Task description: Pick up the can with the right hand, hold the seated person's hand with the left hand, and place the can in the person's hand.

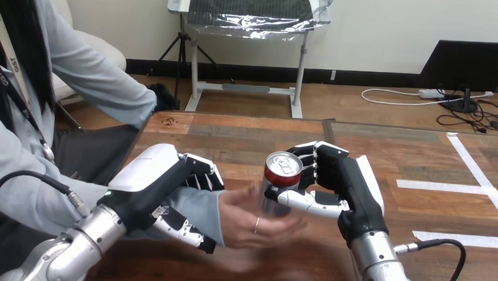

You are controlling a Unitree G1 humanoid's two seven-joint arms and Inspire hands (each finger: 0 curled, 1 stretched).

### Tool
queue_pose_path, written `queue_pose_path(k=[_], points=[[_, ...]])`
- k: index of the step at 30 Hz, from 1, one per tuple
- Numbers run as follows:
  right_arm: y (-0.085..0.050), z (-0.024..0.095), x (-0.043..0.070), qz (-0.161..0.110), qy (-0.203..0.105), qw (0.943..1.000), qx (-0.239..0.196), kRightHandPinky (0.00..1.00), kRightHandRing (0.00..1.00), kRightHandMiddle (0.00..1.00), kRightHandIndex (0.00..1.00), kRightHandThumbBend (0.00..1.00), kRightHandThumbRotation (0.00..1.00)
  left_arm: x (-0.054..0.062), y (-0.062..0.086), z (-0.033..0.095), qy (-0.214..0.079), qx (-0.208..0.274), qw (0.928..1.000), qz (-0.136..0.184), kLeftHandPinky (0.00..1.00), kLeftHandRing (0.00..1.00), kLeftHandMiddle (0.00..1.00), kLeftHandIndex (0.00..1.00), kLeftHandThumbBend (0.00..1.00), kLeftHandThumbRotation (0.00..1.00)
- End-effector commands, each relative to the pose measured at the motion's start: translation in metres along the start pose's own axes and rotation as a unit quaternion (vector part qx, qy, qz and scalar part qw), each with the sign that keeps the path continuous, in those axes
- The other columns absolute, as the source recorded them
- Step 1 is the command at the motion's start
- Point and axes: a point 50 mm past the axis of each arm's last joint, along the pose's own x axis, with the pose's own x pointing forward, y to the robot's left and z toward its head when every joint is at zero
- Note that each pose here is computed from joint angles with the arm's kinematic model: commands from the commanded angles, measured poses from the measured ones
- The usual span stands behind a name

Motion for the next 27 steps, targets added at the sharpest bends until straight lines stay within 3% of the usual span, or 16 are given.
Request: queue_pose_path(k=[1,27], points=[[0.002,0.027,0.015,0.0,-0.062,0.9981,0.0,0.4,0.44,0.5,0.52,0.78,0.0,0.03,0.018,0.025,-0.071,0.0,0.9965,0.044,0.35,0.4,0.45,0.47,1.0,0.0],[0.018,0.037,0.003,0.02,-0.077,0.9968,0.011,0.38,0.43,0.49,0.51,0.79,0.0,0.032,0.013,0.027,-0.074,-0.008,0.996,0.048,0.33,0.37,0.43,0.47,1.0,0.0]])
